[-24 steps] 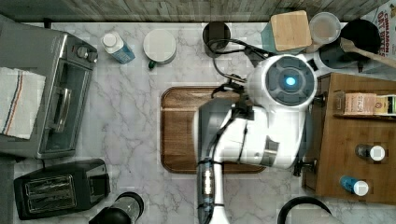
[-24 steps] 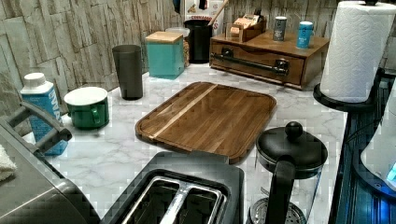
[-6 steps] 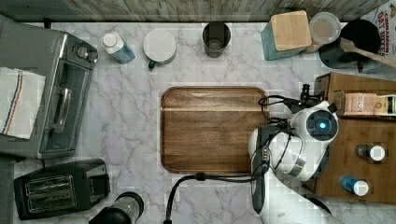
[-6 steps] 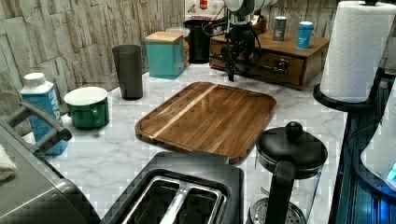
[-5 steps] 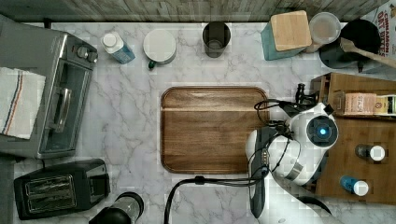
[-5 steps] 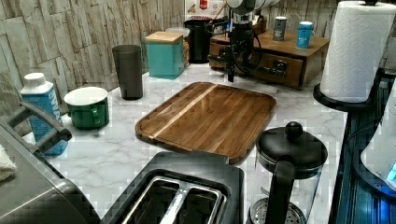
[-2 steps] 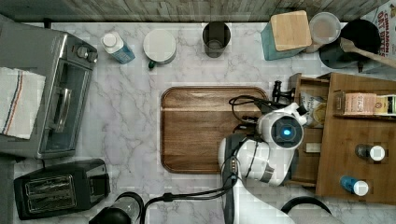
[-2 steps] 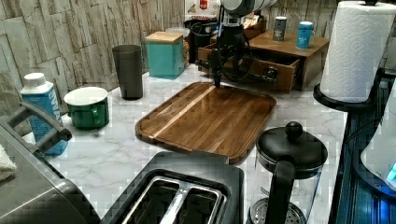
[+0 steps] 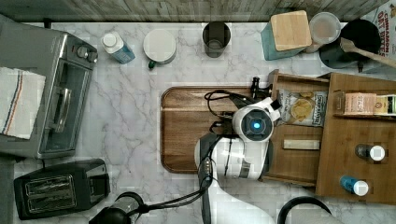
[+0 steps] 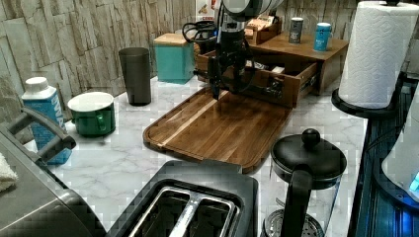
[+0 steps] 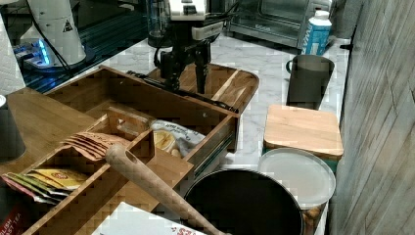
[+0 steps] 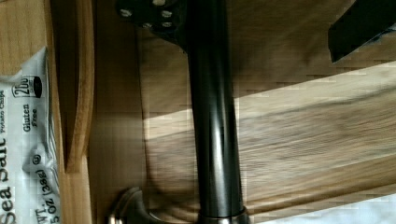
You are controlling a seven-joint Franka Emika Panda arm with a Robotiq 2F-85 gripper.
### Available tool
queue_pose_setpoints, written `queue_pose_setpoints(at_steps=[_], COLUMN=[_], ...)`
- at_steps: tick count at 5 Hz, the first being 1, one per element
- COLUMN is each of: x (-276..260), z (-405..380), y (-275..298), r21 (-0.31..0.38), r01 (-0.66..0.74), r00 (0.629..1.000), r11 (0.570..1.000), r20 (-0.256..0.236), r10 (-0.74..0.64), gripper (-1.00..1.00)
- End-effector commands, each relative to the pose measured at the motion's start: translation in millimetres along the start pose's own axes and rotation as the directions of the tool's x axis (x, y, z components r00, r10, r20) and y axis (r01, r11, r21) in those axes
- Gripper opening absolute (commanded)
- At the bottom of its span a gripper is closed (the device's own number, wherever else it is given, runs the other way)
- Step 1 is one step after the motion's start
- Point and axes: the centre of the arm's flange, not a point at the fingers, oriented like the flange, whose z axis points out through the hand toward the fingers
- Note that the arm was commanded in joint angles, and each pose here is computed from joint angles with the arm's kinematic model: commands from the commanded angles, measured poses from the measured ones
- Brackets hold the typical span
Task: Open the drawer.
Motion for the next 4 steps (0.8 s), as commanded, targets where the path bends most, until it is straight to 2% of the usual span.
queue_pose_setpoints(at_steps=[1,4], x=[-20.7,-18.1], z=[-39.9,-45.1], y=[-170.8,-181.0], r21=[0.04,0.041], r01=[0.015,0.003], r00=[0.999,0.999], r11=[0.999,0.999], r20=[-0.051,-0.042], r10=[-0.013,-0.001], gripper=[1.0,1.0])
